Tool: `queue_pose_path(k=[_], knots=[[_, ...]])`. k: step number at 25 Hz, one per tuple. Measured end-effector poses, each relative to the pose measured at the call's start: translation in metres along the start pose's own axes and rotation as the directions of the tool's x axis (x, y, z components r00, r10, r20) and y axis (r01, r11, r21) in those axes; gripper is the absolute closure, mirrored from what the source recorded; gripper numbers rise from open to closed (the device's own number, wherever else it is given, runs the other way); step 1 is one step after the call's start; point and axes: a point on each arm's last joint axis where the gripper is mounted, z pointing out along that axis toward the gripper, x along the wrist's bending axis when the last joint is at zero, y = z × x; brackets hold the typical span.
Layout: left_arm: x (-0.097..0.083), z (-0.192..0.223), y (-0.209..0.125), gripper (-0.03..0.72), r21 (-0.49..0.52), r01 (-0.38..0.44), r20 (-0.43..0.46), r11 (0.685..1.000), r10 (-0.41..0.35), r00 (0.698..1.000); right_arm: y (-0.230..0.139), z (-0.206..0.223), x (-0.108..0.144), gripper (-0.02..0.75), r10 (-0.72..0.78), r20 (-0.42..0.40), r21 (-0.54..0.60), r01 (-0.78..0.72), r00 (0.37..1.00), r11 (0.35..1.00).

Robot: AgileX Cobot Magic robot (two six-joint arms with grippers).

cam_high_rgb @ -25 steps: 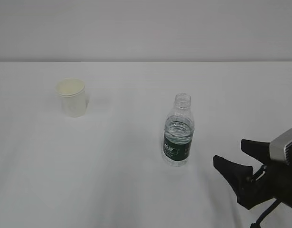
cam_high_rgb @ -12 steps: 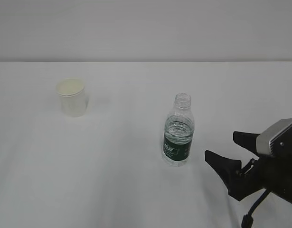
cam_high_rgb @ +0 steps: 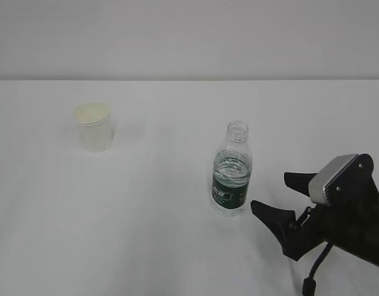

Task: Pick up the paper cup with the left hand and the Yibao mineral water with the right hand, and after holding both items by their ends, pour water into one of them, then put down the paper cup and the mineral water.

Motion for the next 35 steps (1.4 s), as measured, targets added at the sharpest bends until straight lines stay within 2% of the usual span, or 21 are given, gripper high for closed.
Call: queue_pose_path(k=[9, 25, 35], knots=[[0.000, 0.000, 0.000, 0.169, 0.002, -0.002, -0.001, 1.000, 0.002, 1.000, -0.005, 0.015, -0.002, 0.062, -0.016, -0.032, 0.010, 0.016, 0.999, 1.000], [0.000, 0.011, -0.002, 0.169, 0.057, -0.003, -0.003, 0.998, 0.003, 1.000, 0.012, 0.034, -0.010, 0.062, -0.083, -0.064, -0.074, 0.078, 0.995, 0.994], [0.001, 0.011, -0.002, 0.169, 0.057, -0.005, -0.004, 0.998, 0.005, 1.000, 0.013, 0.042, -0.012, 0.062, -0.109, -0.101, -0.028, 0.107, 0.989, 0.994]])
